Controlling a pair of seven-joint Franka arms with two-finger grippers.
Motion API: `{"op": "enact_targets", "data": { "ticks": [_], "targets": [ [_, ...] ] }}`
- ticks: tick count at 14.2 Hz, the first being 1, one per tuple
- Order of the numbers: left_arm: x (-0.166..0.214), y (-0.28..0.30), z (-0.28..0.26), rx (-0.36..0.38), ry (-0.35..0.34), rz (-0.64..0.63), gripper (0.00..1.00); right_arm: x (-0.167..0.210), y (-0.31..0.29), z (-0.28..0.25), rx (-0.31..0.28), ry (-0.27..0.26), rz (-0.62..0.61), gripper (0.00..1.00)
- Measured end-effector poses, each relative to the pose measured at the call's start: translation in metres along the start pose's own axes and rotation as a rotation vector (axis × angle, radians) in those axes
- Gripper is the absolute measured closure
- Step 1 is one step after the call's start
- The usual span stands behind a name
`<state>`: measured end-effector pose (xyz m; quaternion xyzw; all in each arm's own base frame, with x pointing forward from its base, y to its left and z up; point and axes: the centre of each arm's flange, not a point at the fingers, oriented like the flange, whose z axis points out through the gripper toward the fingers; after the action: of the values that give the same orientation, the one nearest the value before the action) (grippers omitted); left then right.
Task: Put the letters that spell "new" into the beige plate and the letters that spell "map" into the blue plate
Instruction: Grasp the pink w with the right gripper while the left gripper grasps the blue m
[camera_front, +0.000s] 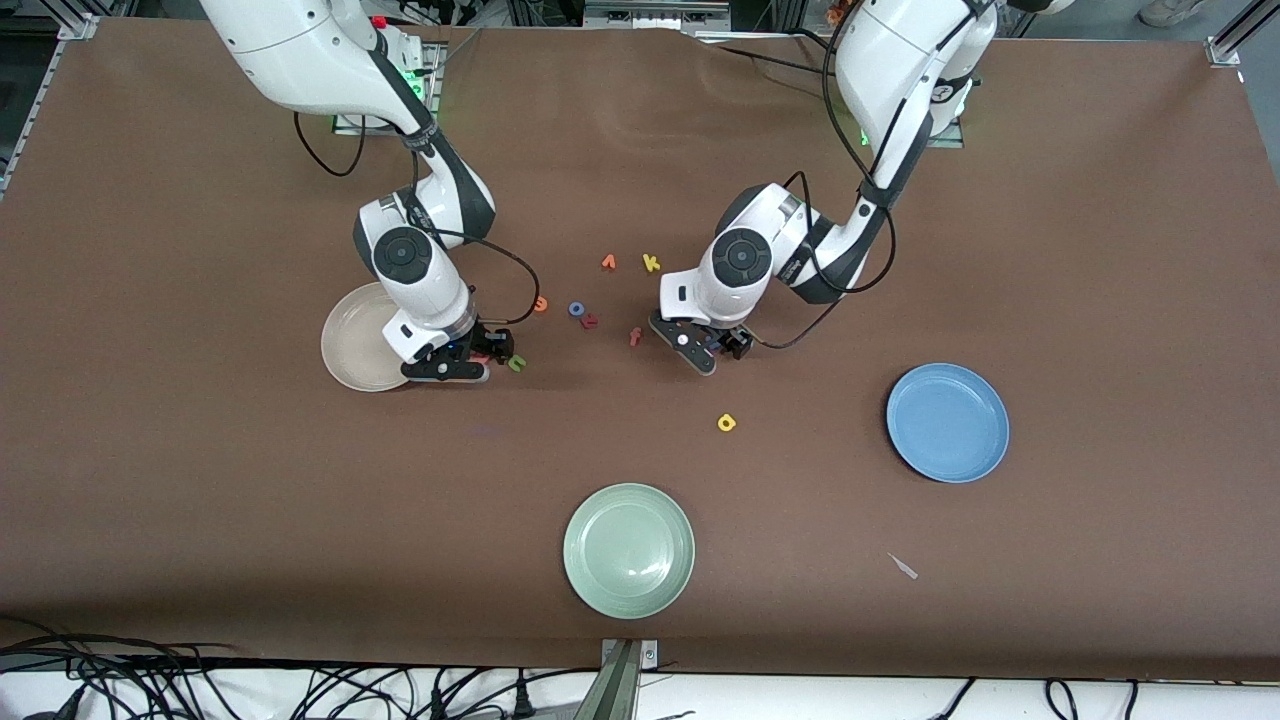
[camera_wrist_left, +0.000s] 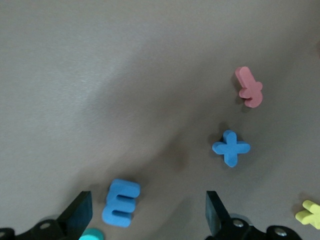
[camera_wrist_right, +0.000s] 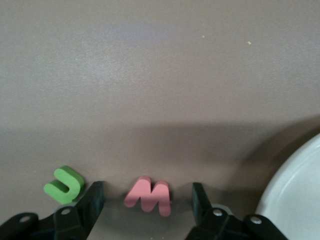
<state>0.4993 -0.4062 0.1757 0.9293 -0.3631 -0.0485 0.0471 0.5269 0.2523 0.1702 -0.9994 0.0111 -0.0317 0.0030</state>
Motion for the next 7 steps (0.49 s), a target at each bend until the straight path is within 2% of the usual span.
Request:
{"op": "enact_targets", "data": {
  "ticks": [3, 4, 5, 6, 7],
  "targets": [
    [-0.0002, -0.0026, -0.0001, 0.036, -0.004, 0.043, 0.05, 0.0008, 0.001, -0.0005, -0.001, 0.003, 0.015, 0.27],
    [-0.0003, -0.0039, -0.0001, 0.052, -0.006, 0.059, 0.1, 0.0012, 0.0008, -0.0013, 0.0, 0.005, 0.015, 0.33],
    [-0.0003, -0.0042, -0.0001, 0.061, -0.007, 0.069, 0.1, 0.0016, 0.0003, -0.0028, 0.001, 0.008, 0.016, 0.39],
    [-0.0004, -0.0041, 0.0, 0.064, -0.009, 0.073, 0.18, 0.0015, 0.0002, -0.0027, 0.001, 0.008, 0.016, 0.39],
    [-0.0008, -0.0041, 0.0005, 0.064, -0.011, 0.076, 0.28, 0.002, 0.0, -0.0038, 0.002, 0.01, 0.016, 0.46]
  ]
}}
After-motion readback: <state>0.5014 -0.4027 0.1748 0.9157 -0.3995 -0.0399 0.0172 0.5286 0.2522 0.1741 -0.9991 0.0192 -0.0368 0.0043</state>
